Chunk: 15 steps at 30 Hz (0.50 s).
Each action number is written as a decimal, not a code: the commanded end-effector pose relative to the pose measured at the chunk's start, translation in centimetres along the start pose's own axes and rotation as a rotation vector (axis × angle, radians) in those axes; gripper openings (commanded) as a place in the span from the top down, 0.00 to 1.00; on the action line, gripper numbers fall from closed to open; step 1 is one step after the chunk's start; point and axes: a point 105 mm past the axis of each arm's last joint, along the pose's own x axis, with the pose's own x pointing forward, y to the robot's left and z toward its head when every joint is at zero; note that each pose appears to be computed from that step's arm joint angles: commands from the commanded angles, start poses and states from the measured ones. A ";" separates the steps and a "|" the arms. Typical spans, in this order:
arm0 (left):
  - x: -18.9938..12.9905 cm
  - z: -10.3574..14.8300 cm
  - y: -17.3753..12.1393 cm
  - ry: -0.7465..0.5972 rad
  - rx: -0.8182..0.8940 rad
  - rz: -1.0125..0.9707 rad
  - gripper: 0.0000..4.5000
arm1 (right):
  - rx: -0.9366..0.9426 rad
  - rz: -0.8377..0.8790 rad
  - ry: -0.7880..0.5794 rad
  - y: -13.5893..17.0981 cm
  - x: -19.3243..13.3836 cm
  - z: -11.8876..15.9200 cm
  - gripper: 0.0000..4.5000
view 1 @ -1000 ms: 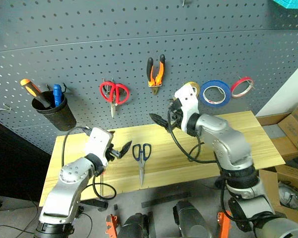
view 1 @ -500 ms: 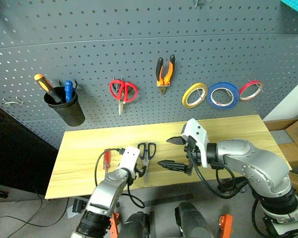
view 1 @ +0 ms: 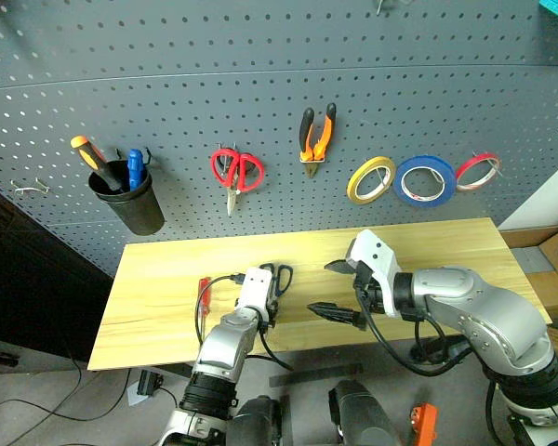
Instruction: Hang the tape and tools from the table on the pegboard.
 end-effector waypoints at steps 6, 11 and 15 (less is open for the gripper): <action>-0.5 0.1 0.9 -0.045 -0.005 -0.027 0.87 | 0.004 -0.030 -0.047 -0.7 -1.0 0.8 0.00; -2.5 2.3 1.1 -0.179 -0.002 -0.137 0.88 | -0.005 -0.053 -0.067 -1.1 -1.4 1.3 0.00; -6.9 5.6 1.6 -0.419 0.052 -0.279 0.90 | -0.067 -0.091 -0.130 -1.6 -2.3 2.8 0.00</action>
